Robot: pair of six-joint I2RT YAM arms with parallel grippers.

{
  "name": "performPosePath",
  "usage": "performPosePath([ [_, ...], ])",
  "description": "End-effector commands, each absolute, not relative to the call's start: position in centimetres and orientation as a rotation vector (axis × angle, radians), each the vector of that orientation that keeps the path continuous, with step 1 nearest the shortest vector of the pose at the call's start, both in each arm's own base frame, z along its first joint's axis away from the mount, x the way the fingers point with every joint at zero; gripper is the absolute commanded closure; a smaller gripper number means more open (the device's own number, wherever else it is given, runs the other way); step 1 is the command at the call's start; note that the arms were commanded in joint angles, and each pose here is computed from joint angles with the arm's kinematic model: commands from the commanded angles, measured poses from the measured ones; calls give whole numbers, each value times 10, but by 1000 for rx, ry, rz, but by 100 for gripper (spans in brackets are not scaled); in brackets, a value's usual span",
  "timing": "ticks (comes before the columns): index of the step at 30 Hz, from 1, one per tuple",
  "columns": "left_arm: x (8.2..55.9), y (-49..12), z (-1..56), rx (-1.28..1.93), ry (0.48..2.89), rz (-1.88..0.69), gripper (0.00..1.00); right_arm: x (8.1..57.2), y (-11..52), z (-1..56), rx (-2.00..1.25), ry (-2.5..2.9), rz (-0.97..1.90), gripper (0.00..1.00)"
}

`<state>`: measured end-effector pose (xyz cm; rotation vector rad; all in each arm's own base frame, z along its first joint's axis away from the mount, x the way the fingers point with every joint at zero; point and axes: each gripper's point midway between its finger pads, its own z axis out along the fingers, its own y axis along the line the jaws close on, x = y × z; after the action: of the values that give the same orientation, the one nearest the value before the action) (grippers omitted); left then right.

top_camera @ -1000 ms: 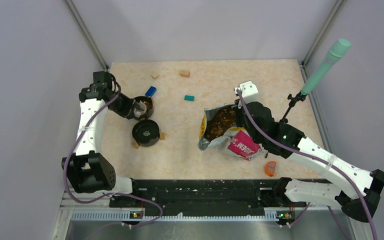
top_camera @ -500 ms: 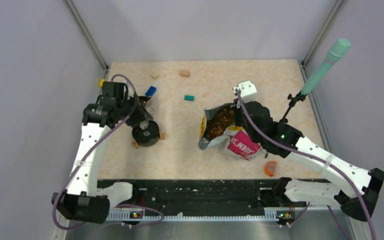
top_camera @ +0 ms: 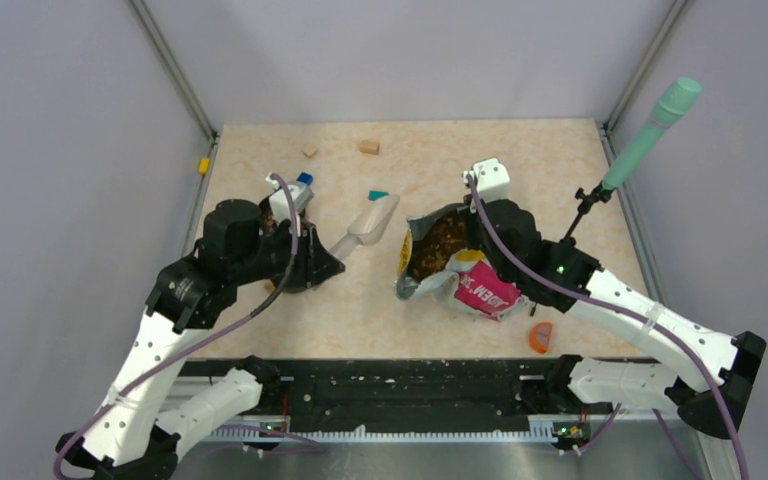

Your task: Serve the pet food

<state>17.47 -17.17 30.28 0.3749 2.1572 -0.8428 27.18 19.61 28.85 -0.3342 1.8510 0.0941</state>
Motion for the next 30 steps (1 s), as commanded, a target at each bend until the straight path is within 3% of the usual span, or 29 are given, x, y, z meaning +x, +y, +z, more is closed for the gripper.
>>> performPosePath([
  [1, 146, -201, 318, 640, 2089, -977, 100, 277, 198, 332, -248, 1768, 160, 100],
  [10, 98, -225, 316, 893, 2160, -1133, 100, 266, 208, 337, -309, 1793, 188, 100],
  [17, 115, -234, 283, 907, 2294, -1013, 100, 258, 224, 336, -328, 1778, 191, 100],
  [30, 122, -203, 206, 860, 2608, -706, 100, 224, 282, 298, -382, 1881, 445, 100],
])
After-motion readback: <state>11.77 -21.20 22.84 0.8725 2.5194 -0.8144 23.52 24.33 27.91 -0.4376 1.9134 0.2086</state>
